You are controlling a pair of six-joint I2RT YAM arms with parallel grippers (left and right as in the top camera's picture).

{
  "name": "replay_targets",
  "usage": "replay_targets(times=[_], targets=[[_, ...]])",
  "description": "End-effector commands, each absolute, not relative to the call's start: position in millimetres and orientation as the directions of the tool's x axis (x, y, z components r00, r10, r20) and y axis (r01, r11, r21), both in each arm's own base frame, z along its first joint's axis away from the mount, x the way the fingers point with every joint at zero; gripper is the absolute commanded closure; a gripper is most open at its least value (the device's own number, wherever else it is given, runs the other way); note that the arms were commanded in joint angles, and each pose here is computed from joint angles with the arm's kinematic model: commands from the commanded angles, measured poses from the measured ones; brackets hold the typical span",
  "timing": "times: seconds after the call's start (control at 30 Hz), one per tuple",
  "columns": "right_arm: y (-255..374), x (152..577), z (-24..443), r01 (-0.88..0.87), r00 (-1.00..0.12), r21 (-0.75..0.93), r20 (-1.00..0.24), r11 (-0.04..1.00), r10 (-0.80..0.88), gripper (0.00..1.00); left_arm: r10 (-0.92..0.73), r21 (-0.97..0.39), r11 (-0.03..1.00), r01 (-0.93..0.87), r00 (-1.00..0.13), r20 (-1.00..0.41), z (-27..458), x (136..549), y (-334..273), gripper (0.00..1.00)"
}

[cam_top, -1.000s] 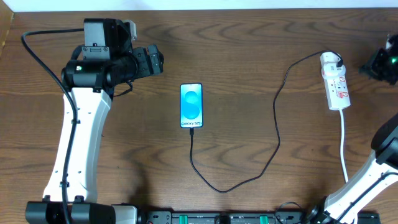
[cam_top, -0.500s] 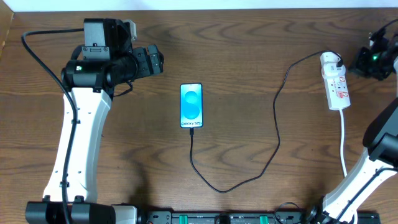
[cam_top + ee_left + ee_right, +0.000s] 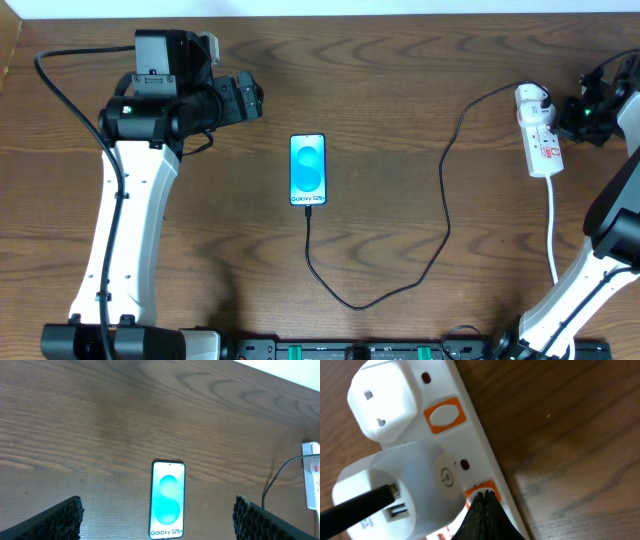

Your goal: Plug charger to phone and switch on socket

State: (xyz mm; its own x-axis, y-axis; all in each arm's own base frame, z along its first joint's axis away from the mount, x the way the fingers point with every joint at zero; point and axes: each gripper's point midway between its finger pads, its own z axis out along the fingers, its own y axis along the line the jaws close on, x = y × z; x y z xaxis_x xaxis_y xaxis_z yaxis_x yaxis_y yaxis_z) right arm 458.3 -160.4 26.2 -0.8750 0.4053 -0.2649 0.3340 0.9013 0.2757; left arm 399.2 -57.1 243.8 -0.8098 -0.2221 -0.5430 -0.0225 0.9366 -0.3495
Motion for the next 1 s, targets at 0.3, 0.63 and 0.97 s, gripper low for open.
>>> replay_targets(times=[0.3, 0.63, 0.97], targets=[[-148, 468, 22, 0.286, -0.877, 0.326, -0.290, 0.901, 0.383, 0.99, -0.228, -0.340, 0.940, -0.035, -0.806, -0.546, 244, 400, -53, 0.05], [-135, 473, 23, 0.235, -0.892, 0.323, -0.304, 0.917, 0.335, 0.99, -0.228, -0.340, 0.940, -0.035, -0.806, -0.546, 244, 400, -53, 0.05], [-115, 468, 12, 0.213, -0.912, 0.327, -0.271, 0.921, 0.307, 0.99, -0.228, -0.340, 0.940, -0.035, -0.806, -0.546, 244, 400, -53, 0.05]])
